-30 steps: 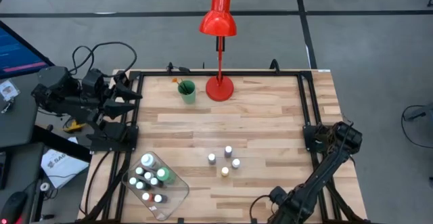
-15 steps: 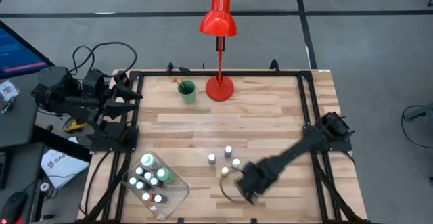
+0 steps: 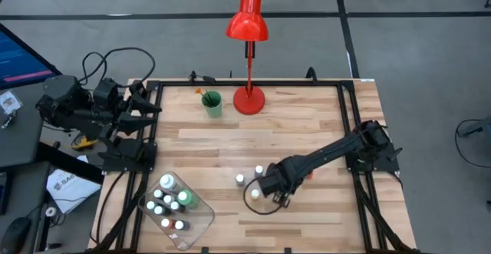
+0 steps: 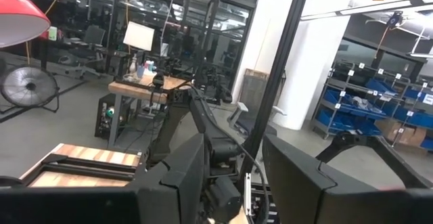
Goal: Pick & Place Paint Supplies
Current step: Put the orange coloring bottle into the transparent bin
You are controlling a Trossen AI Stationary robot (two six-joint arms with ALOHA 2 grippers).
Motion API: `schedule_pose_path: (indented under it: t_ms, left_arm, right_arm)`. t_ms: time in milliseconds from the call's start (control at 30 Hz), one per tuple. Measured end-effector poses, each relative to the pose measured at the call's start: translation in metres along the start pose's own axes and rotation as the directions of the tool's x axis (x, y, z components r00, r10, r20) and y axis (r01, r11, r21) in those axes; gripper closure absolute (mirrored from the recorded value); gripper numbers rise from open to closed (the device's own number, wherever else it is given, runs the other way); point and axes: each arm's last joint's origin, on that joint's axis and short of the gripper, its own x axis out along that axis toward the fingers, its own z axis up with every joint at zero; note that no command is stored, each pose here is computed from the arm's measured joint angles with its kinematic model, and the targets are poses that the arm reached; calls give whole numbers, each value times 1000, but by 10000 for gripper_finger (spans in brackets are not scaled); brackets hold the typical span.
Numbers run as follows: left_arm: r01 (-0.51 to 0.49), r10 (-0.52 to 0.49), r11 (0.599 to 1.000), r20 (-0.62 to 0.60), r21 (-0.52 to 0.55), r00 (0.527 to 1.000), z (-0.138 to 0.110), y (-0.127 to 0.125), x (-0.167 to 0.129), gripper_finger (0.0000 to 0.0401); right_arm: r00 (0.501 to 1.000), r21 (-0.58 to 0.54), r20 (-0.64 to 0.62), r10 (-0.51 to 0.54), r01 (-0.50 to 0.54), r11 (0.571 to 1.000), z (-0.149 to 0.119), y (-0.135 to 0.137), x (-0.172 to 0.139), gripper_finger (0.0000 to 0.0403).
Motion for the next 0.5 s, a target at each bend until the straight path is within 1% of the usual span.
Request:
schedule_pose_path:
  t_ms: [67, 133, 233, 333, 433, 500]
  left_arm:
    - [-4, 4, 1000, 1, 1, 1000, 0, 0, 0, 261]
    - [-5, 5, 1000, 1, 20, 1000, 0, 0, 0, 261]
    - [-5, 5, 999, 1, 34, 1000, 0, 0, 0, 261]
    - [-5, 5, 1000, 1, 30, 1000, 0, 0, 0, 260]
    - [-5, 5, 1000, 1, 26, 1000, 0, 0, 0, 254]
    - [-6, 6, 1000, 1, 21, 1000, 0, 0, 0, 249]
  right_arm:
    - [993, -17, 5, -116, 116, 993, 2, -13, -3, 343]
    - [985, -40, 1, -174, 173, 984, 11, -27, -4, 317]
    - [986, -84, -13, -165, 163, 983, 33, -49, 0, 269]
    - [980, -78, -79, -180, 174, 982, 50, -82, 17, 215]
    - [976, -27, -132, -174, 172, 985, 53, -126, 27, 168]
    - [976, 28, -150, -158, 164, 986, 46, -155, 32, 153]
